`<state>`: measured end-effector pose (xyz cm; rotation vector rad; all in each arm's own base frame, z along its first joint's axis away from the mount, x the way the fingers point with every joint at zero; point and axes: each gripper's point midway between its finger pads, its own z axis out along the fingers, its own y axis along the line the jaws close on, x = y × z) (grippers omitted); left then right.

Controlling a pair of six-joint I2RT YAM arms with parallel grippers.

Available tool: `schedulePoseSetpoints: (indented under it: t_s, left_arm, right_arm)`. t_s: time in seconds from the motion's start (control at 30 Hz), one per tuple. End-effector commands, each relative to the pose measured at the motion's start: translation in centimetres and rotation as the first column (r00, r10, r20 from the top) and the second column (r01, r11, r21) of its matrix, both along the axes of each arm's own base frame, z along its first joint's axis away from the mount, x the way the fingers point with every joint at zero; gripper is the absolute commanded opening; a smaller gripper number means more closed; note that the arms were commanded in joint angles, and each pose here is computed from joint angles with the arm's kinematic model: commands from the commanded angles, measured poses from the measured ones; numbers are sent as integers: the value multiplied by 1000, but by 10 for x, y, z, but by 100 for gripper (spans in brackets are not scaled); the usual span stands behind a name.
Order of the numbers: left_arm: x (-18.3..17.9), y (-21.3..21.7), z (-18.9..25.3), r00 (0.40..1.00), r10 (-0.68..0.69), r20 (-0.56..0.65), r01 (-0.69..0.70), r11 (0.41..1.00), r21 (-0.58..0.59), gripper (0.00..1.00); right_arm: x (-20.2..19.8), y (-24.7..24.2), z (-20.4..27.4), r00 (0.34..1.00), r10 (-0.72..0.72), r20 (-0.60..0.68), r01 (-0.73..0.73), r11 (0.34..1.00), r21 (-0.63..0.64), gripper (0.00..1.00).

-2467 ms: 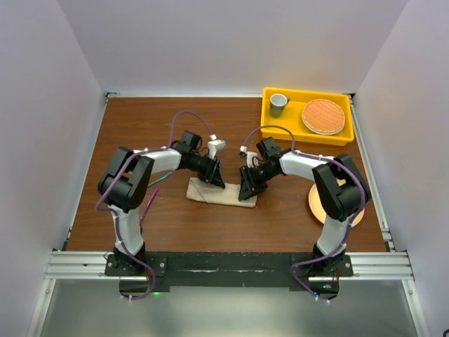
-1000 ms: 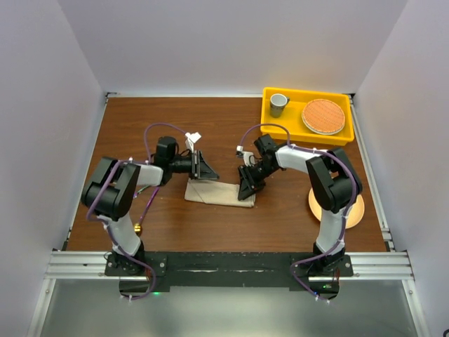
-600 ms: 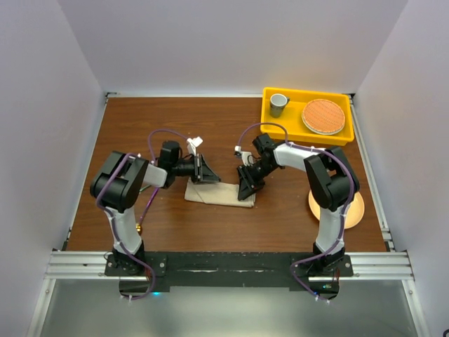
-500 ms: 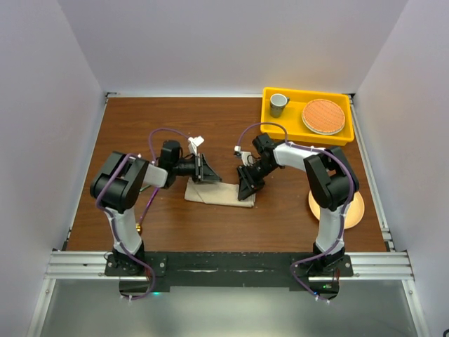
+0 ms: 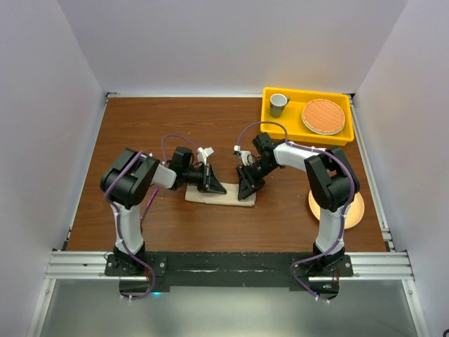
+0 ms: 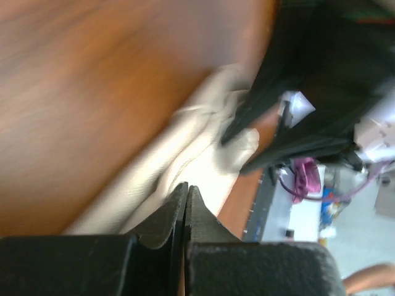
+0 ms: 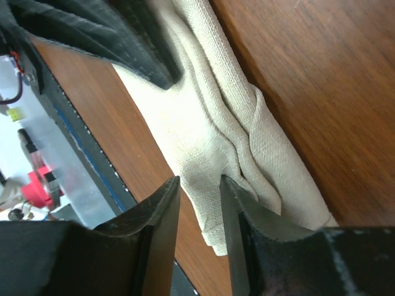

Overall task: Fold the napkin into a case and place the utensils inside
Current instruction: Smooth out the smaller rectangle-folded napkin at the center of the board.

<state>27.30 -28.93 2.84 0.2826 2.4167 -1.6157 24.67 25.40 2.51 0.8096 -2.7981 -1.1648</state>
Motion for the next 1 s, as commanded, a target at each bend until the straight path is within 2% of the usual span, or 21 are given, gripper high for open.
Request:
schedulePoseSetpoints:
  t_s: [0.0, 0.2, 0.23, 0.3, 0.5, 0.63, 0.87, 0.97]
  left_arm:
    - [-3, 19, -46, 993, 64, -103, -51, 991, 126, 0]
    - [0, 21, -48, 993, 60, -103, -44, 988, 145, 0]
    - [1, 21, -48, 994, 58, -95, -44, 988, 146, 0]
    - [-2, 22, -48, 994, 53, -96, -38, 988, 150, 0]
    - [-1, 22, -48, 994, 51, -92, -36, 988, 153, 0]
    - [-1, 25, -51, 994, 54, -100, -37, 986, 161, 0]
    - [-3, 34, -61, 988, 80, -134, -54, 981, 187, 0]
    - [-6, 36, -62, 986, 78, -144, -50, 980, 191, 0]
  right_arm:
    - [17, -3, 19, 992, 3, 127, -3, 1000, -4, 44]
    - [-2, 48, 86, 999, -38, 23, 31, 968, 248, 64]
    - [-4, 52, 88, 999, -36, 8, 32, 964, 266, 73]
    - [-11, 59, 87, 999, -31, -31, 38, 957, 288, 75]
    - [-28, 58, 54, 987, -12, -158, 57, 958, 280, 79]
    - [-31, 43, 20, 975, -28, -223, 80, 971, 225, 79]
    - [-34, -6, -31, 968, -51, -244, 76, 993, 94, 77]
    - [-33, -12, -36, 972, -49, -230, 67, 995, 74, 76]
